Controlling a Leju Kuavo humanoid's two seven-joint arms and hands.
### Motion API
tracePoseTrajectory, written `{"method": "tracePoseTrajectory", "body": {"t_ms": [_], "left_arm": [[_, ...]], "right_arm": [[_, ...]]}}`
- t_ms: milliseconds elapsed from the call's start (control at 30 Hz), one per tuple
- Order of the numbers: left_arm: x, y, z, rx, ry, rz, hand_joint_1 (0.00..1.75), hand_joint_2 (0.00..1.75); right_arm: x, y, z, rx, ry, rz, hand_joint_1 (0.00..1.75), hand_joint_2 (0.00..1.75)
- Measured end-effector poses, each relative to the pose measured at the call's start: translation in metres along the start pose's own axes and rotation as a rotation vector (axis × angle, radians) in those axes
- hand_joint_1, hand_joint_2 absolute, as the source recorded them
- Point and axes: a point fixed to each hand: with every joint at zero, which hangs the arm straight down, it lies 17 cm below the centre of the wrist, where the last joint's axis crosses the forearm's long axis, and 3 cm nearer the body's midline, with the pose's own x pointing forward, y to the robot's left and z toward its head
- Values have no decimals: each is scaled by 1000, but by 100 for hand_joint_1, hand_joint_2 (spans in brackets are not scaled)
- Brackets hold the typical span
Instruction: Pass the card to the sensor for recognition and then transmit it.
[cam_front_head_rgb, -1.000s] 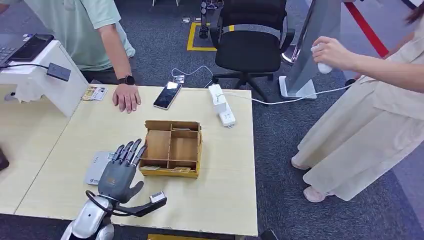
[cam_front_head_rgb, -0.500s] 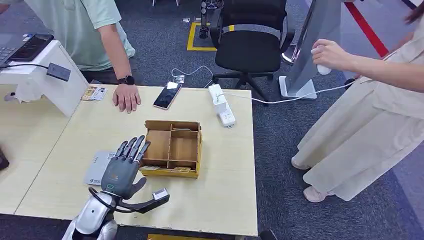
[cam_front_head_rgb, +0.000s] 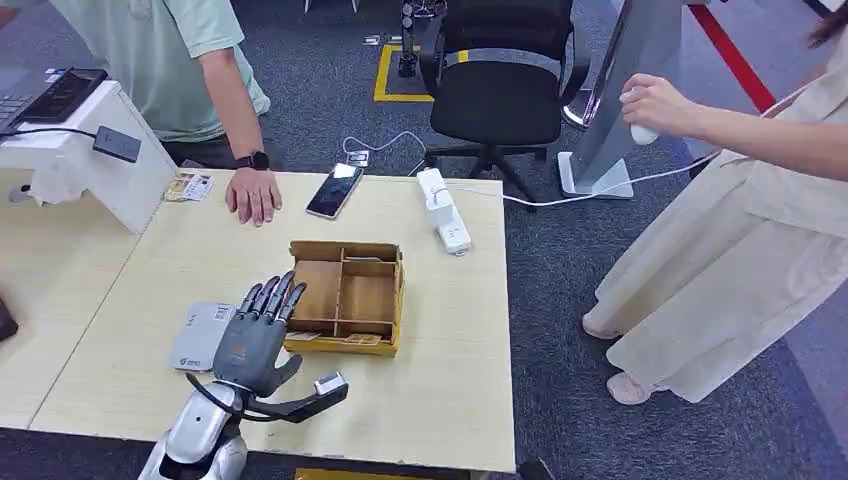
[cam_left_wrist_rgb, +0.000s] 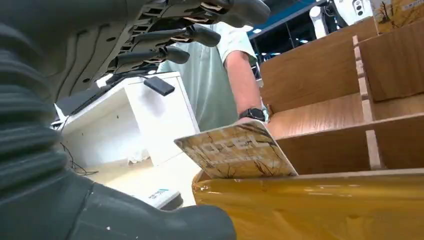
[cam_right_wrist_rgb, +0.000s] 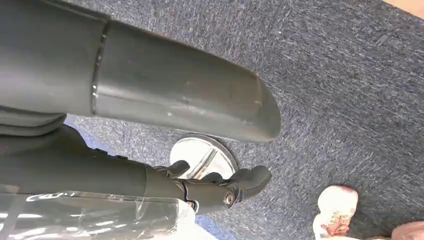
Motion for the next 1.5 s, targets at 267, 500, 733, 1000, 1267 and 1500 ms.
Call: {"method": "tracePoseTrajectory", "body": {"t_ms": [267, 500, 733, 1000, 1267, 1500], "left_arm": [[3, -3, -3, -5, 3, 13, 0, 175], [4, -2, -4, -3, 2, 14, 0, 175], [4, 0, -6, 3, 1, 13, 171, 175], [6, 0, -6, 4, -15, 13, 175, 175], [10, -3, -5, -3, -31, 29, 175, 175], [16, -10, -4, -17, -45, 38, 175, 175]], "right_arm": [[1, 0, 0, 0, -2, -1, 0, 0], [1, 0, 0, 2, -2, -1, 0, 0], [1, 0, 0, 1, -3, -1, 0, 0], [2, 0, 0, 2, -4, -1, 0, 0], [3, 0, -1, 2, -6, -1, 0, 0], [1, -4, -2, -12, 4, 5, 0, 0]]}}
